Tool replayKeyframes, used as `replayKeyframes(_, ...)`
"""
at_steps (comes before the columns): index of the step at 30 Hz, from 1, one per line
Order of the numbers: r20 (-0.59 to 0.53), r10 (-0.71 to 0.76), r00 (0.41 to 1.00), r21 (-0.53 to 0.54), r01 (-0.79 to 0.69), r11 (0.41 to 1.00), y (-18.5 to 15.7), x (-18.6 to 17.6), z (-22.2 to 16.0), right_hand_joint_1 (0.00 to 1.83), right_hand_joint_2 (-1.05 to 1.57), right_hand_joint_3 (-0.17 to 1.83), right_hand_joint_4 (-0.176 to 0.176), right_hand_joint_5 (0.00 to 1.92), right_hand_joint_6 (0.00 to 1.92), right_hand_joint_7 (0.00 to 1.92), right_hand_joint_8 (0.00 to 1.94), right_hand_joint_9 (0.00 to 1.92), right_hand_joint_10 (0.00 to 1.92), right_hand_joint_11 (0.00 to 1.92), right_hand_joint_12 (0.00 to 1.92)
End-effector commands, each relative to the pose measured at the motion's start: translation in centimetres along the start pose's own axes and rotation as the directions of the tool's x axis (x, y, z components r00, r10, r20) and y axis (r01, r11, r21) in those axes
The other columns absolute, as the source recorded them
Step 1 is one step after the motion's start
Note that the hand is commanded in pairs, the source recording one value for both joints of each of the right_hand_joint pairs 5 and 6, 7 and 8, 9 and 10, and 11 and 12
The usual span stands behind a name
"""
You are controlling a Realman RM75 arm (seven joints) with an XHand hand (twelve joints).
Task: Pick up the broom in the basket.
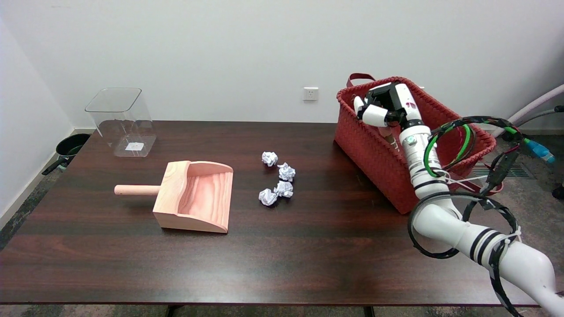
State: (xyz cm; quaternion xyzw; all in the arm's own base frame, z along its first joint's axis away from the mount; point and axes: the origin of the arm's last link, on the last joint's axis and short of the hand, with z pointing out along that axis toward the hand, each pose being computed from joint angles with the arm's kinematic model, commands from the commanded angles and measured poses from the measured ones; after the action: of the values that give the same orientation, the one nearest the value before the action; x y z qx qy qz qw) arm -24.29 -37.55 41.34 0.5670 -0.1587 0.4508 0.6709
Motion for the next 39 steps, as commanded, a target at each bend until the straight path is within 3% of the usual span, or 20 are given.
replayKeyframes(1, -0.042, 0.014, 0.999, 0.037, -0.013, 0.999, -1.4, 0.5, 1.6, 0.94, 0.69, 1.0, 0.0, 1.55, 1.55, 1.41, 1.41, 1.53, 1.53, 1.43, 1.43)
replayKeyframes(8, -0.028, 0.08, 0.996, 0.032, -0.08, 0.996, -1.2, 0.0, 1.1, 0.92, 0.67, 0.97, 0.0, 1.59, 1.59, 1.43, 1.43, 1.56, 1.56, 1.46, 1.46)
replayKeyframes(10, -0.02, 0.137, 0.99, 0.026, -0.136, 0.99, -0.9, -0.1, 0.8, 0.93, 0.61, 0.93, 0.0, 1.39, 1.39, 1.36, 1.36, 1.48, 1.48, 1.37, 1.37)
replayKeyframes(12, -0.012, 0.18, 0.984, 0.021, -0.179, 0.984, -0.8, -0.3, 0.3, 0.96, 0.36, 0.97, 0.0, 1.0, 1.0, 1.21, 1.21, 1.31, 1.31, 1.15, 1.15)
replayKeyframes(15, 0.006, 0.198, 0.98, 0.024, -0.198, 0.98, -1.1, -0.7, -0.4, 1.01, 0.1, 0.99, 0.0, 0.62, 0.62, 1.04, 1.04, 1.12, 1.12, 1.02, 1.02)
replayKeyframes(18, 0.023, 0.212, 0.977, 0.028, -0.212, 0.977, -1.5, -1.1, -1.2, 1.03, -0.03, 0.98, 0.0, 0.42, 0.42, 0.88, 0.88, 0.94, 0.94, 0.94, 0.94)
replayKeyframes(24, 0.021, 0.233, 0.972, 0.043, -0.234, 0.971, -1.9, -1.2, -2.7, 1.04, -0.08, 0.97, 0.0, 0.34, 0.34, 0.76, 0.76, 0.8, 0.8, 0.84, 0.84)
replayKeyframes(39, 0.05, 0.283, 0.958, 0.063, -0.286, 0.956, -3.5, -0.3, -5.6, 1.08, -0.07, 0.91, 0.0, 0.28, 0.28, 0.76, 0.76, 0.8, 0.8, 0.82, 0.82)
